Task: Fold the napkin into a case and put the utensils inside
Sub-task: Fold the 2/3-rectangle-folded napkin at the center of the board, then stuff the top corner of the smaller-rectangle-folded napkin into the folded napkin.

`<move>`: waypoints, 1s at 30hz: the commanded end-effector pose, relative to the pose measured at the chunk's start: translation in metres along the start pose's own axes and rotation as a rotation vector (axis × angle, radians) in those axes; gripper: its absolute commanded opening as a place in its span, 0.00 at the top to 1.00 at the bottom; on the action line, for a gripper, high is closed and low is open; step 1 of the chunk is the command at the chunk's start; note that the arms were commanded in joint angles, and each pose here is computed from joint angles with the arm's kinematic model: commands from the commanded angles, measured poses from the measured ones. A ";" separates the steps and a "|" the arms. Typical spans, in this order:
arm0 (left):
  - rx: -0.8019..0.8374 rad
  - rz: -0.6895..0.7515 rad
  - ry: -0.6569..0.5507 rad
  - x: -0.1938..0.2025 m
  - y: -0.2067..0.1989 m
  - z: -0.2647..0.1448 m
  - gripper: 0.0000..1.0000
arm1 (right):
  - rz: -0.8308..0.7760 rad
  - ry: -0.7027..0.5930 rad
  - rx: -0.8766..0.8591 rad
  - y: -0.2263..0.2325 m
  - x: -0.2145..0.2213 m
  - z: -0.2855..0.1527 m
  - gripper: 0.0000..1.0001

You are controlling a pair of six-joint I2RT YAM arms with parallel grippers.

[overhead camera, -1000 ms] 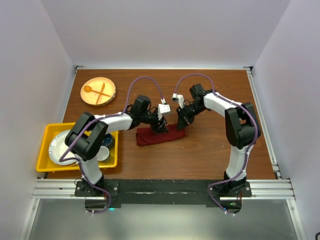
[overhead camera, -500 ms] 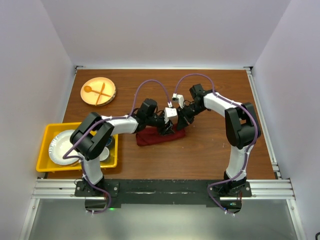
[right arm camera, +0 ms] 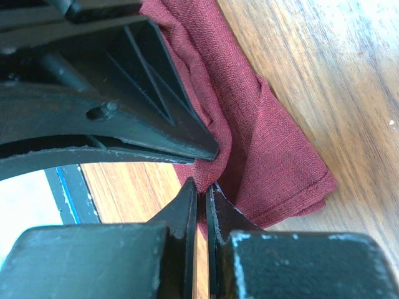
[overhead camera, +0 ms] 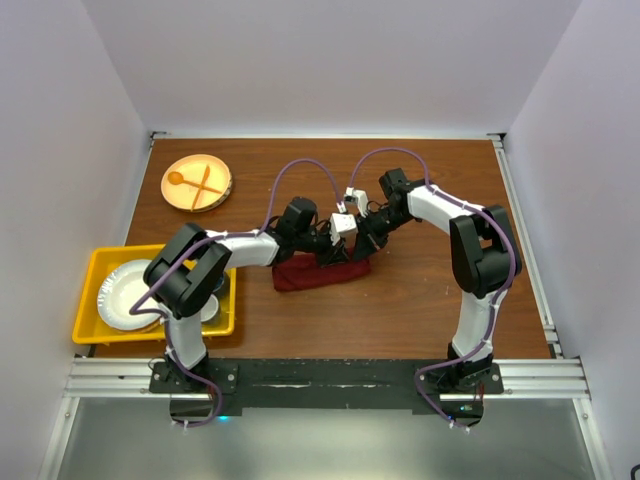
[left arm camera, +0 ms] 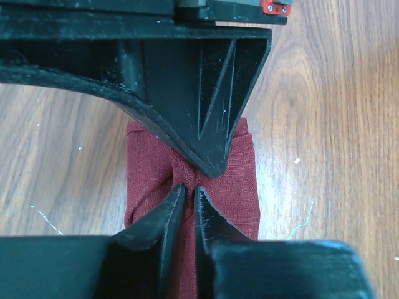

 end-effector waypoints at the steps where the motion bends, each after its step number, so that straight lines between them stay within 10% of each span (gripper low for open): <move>1: 0.008 -0.016 -0.034 -0.010 -0.001 0.002 0.76 | -0.055 -0.068 -0.025 0.009 -0.012 -0.011 1.00; 9: 0.035 -0.058 0.009 -0.007 -0.001 0.006 1.00 | -0.058 -0.059 -0.022 0.008 -0.011 -0.012 1.00; 13: 0.053 -0.084 0.042 -0.004 -0.007 0.000 1.00 | -0.029 -0.061 0.022 0.005 -0.012 -0.015 0.70; 16: 0.046 -0.114 0.051 -0.001 -0.010 -0.003 1.00 | 0.019 -0.097 0.060 0.000 -0.014 -0.020 0.68; 30: -0.022 -0.259 0.044 0.025 -0.018 -0.005 1.00 | 0.038 -0.082 0.271 0.006 -0.011 -0.019 1.00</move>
Point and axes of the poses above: each gripper's point midway between its finger pads, its own z axis out along the fingers, its own y axis along the line the jaws close on, x = y × z, the point moved 10 cm from there along -z, back along the fingers, and after that the axes turned 13 degrees about -z, right-handed, at the moved point
